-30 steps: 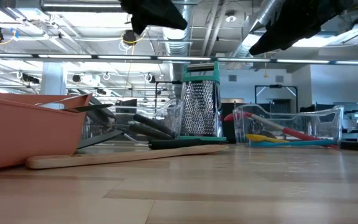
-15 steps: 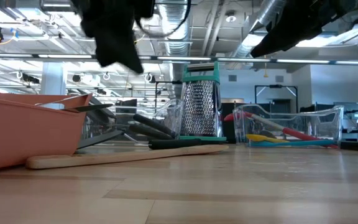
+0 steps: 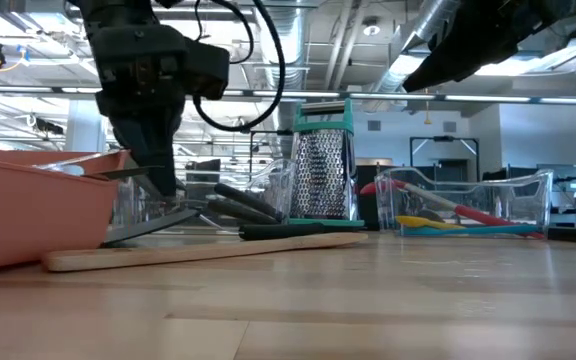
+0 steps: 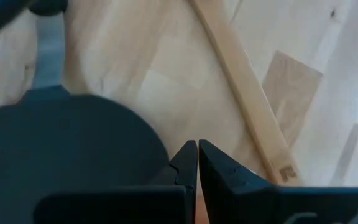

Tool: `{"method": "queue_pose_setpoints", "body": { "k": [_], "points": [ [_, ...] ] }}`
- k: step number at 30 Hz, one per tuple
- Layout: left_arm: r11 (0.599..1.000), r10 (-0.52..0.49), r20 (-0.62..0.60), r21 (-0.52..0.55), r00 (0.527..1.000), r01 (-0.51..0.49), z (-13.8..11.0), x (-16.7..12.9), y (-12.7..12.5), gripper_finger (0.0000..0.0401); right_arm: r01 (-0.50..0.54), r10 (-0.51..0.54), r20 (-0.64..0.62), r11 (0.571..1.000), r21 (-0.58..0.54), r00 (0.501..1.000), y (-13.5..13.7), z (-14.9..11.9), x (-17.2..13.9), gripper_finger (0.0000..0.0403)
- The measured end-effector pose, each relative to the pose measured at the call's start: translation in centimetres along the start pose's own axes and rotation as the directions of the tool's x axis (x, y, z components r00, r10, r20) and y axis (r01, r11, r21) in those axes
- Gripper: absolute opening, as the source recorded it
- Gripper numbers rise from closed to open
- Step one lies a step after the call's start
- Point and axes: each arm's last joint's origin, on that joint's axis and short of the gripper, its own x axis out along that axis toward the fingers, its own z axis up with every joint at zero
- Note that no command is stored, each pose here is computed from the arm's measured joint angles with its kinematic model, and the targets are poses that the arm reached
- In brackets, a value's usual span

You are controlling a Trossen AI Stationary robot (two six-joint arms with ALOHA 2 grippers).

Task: Pick & Place Kitchen Items
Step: Adjust the orange bin

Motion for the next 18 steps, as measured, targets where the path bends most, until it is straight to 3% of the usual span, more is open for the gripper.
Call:
{"method": "queue_pose_setpoints", "body": {
  "k": [5, 13, 18],
  "points": [
    [1.000, -0.025, -0.041, -0.013, 0.999, 0.025, -0.9, -0.2, -0.7, 0.0002, 0.000, 0.000, -0.001, 1.000, -0.001, 1.000, 0.0, 0.0, 0.0, 0.0001],
    [0.995, 0.052, -0.150, -0.075, 0.987, -0.063, -3.5, -0.8, -1.5, 0.0002, 0.000, 0.000, 0.000, 1.000, 0.000, 1.000, 0.0, 0.0, 0.0, 0.0001],
    [0.995, 0.050, -0.164, -0.080, 0.985, -0.064, -4.8, -1.3, -2.4, 0.0002, 0.000, 0.000, 0.000, 1.000, 0.000, 1.000, 0.0, 0.0, 0.0, 0.0001]
  ]
}}
